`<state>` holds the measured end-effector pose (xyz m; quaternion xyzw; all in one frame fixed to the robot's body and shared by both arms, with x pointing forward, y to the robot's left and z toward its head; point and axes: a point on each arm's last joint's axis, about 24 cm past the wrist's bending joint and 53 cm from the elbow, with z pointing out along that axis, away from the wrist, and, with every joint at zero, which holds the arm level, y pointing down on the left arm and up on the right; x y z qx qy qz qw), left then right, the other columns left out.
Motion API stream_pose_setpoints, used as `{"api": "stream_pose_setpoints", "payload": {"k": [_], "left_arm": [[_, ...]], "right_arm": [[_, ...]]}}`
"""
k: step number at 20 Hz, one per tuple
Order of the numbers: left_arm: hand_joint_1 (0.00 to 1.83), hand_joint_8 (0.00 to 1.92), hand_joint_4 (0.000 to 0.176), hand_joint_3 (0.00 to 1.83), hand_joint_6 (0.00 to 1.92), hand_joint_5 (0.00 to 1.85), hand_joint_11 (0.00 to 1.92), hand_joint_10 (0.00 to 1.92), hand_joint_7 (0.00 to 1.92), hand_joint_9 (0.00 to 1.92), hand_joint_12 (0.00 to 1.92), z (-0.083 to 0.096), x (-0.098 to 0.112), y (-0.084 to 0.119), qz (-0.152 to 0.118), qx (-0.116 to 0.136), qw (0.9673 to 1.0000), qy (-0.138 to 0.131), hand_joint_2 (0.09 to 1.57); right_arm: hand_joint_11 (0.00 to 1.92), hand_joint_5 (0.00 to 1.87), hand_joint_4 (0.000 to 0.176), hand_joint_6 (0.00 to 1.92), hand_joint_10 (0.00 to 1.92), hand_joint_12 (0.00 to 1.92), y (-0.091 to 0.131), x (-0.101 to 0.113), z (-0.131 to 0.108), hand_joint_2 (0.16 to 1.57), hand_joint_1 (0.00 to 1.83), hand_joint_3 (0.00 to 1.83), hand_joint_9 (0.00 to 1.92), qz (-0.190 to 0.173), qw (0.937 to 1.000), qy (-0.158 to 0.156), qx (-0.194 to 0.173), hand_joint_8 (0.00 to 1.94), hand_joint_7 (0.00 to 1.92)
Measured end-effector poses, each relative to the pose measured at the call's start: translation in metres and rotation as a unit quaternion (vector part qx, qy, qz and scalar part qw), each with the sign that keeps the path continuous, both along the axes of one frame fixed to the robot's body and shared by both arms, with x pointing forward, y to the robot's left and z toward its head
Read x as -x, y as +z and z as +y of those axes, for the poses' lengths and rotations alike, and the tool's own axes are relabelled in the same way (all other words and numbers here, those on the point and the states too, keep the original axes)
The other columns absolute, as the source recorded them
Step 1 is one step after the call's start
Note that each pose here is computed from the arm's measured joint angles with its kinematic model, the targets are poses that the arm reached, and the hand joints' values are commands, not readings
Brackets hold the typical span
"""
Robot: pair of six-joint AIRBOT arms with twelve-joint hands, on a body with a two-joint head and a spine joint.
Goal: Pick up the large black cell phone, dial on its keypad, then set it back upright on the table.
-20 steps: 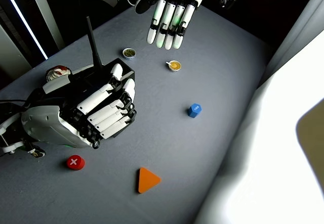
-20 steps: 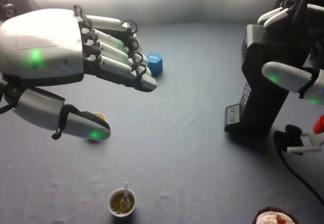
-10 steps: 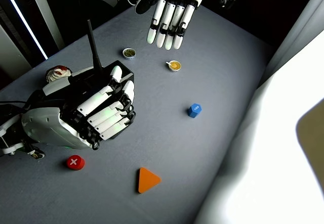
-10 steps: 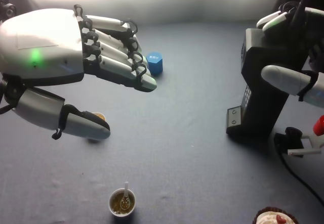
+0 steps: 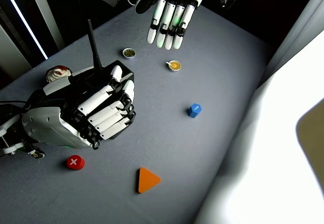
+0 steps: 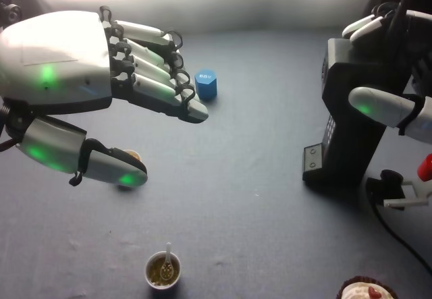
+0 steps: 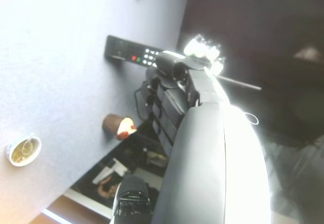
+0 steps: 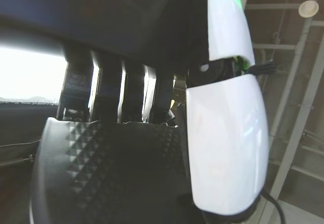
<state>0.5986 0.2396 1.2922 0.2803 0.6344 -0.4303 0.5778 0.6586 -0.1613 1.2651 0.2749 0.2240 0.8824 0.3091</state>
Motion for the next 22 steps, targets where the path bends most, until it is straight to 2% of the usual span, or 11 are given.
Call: {"api": "stream_pose_setpoints", "payload": {"k": [4, 5, 11, 12, 14, 15, 16, 17, 18, 20, 22], "left_arm": [[0.09, 0.00, 0.000, 0.00, 0.01, 0.61, 0.32, 0.01, 0.71, 0.67, 0.80, 0.0000, 0.0000, 0.0002, 0.000, 0.000, 1.0000, 0.000, 1.20], [0.10, 0.00, 0.000, 0.00, 0.00, 0.60, 0.36, 0.01, 0.71, 0.69, 0.81, 0.0000, 0.0000, 0.0002, 0.000, 0.000, 1.0000, 0.000, 1.20], [0.08, 0.00, 0.000, 0.00, 0.00, 0.60, 0.32, 0.00, 0.70, 0.67, 0.82, -0.0003, -0.0001, 0.0000, 0.000, 0.000, 1.0000, 0.000, 1.20], [0.11, 0.00, 0.000, 0.00, 0.01, 0.62, 0.37, 0.01, 0.70, 0.69, 0.83, -0.0003, 0.0000, 0.0000, 0.000, 0.000, 1.0000, 0.000, 1.20], [0.13, 0.00, 0.000, 0.00, 0.00, 0.64, 0.40, 0.01, 0.73, 0.71, 0.81, -0.0003, -0.0001, 0.0001, 0.000, 0.000, 1.0000, 0.000, 1.19], [0.12, 0.00, 0.000, 0.00, 0.00, 0.63, 0.36, 0.01, 0.72, 0.69, 0.80, -0.0003, 0.0000, -0.0001, 0.000, 0.000, 1.0000, 0.000, 1.19], [0.12, 0.00, 0.000, 0.00, 0.00, 0.63, 0.36, 0.01, 0.72, 0.69, 0.80, -0.0003, 0.0000, 0.0000, 0.000, 0.000, 1.0000, 0.000, 1.19], [0.10, 0.00, 0.000, 0.00, 0.00, 0.60, 0.35, 0.00, 0.70, 0.68, 0.84, 0.0002, -0.0003, 0.0001, 0.000, 0.000, 1.0000, 0.000, 1.20], [0.10, 0.00, 0.000, 0.00, 0.00, 0.60, 0.35, 0.00, 0.70, 0.68, 0.84, 0.0005, -0.0005, 0.0001, 0.000, 0.000, 1.0000, 0.001, 1.20], [0.08, 0.00, 0.000, 0.00, 0.00, 0.59, 0.34, 0.00, 0.69, 0.67, 0.83, 0.0005, -0.0005, 0.0001, 0.000, 0.000, 1.0000, 0.001, 1.21], [0.10, 0.00, 0.000, 0.00, 0.01, 0.60, 0.35, 0.00, 0.70, 0.67, 0.83, 0.0006, -0.0005, 0.0001, 0.000, 0.000, 1.0000, 0.001, 1.20]], "right_arm": [[0.74, 0.94, 0.000, 0.82, 1.44, 1.56, -0.0001, 0.0003, -0.0006, 1.13, 1.37, 0.00, 0.89, -0.001, 1.0000, 0.000, 0.000, 1.07, 0.94], [0.72, 0.84, 0.000, 1.04, 1.45, 1.51, -0.0001, 0.0004, -0.0007, 1.16, 1.36, 0.00, 0.84, -0.001, 1.0000, 0.000, 0.000, 1.14, 0.87], [0.66, 0.73, 0.000, 1.22, 1.45, 1.45, 0.0000, 0.0000, -0.0012, 1.20, 1.33, 0.00, 0.83, -0.002, 1.0000, -0.001, 0.001, 1.20, 0.81], [0.65, 0.75, 0.003, 1.32, 1.03, 1.38, 0.0000, 0.0000, -0.0012, 1.22, 1.19, 0.00, 0.73, -0.002, 1.0000, -0.001, 0.001, 1.27, 0.79], [0.62, 0.72, 0.024, 1.40, 0.64, 1.31, 0.0000, 0.0000, -0.0013, 1.25, 1.15, 0.00, 0.74, -0.002, 1.0000, -0.001, 0.001, 1.32, 0.75], [0.54, 0.73, 0.000, 1.35, 0.39, 1.18, -0.0008, 0.0000, -0.0018, 1.24, 1.10, 0.00, 0.74, -0.001, 1.0000, -0.002, 0.001, 0.31, 0.77], [0.54, 0.73, 0.000, 1.35, 0.39, 1.18, -0.0015, 0.0002, -0.0021, 1.24, 1.10, 0.00, 0.74, 0.000, 1.0000, -0.001, 0.001, 0.31, 0.77], [0.46, 0.59, 0.000, 0.64, 0.17, 1.09, -0.0014, 0.0004, -0.0023, 1.25, 1.11, 0.00, 0.76, 0.000, 1.0000, 0.000, -0.001, 0.05, 0.78], [0.46, 0.59, 0.000, 0.64, 0.17, 1.09, -0.0012, 0.0002, -0.0028, 1.25, 1.11, 0.00, 0.76, -0.001, 1.0000, -0.001, 0.000, 0.05, 0.78], [0.36, 0.66, 0.000, 0.03, 0.02, 0.96, -0.0017, -0.0011, -0.0040, 1.13, 1.05, 0.00, 0.70, 0.000, 1.0000, -0.004, 0.000, 0.00, 0.70], [0.22, 0.55, 0.000, 0.00, 0.00, 0.98, -0.0023, -0.0014, -0.0039, 1.11, 0.99, 0.00, 0.56, 0.001, 1.0000, -0.004, 0.000, 0.00, 0.58]]}}
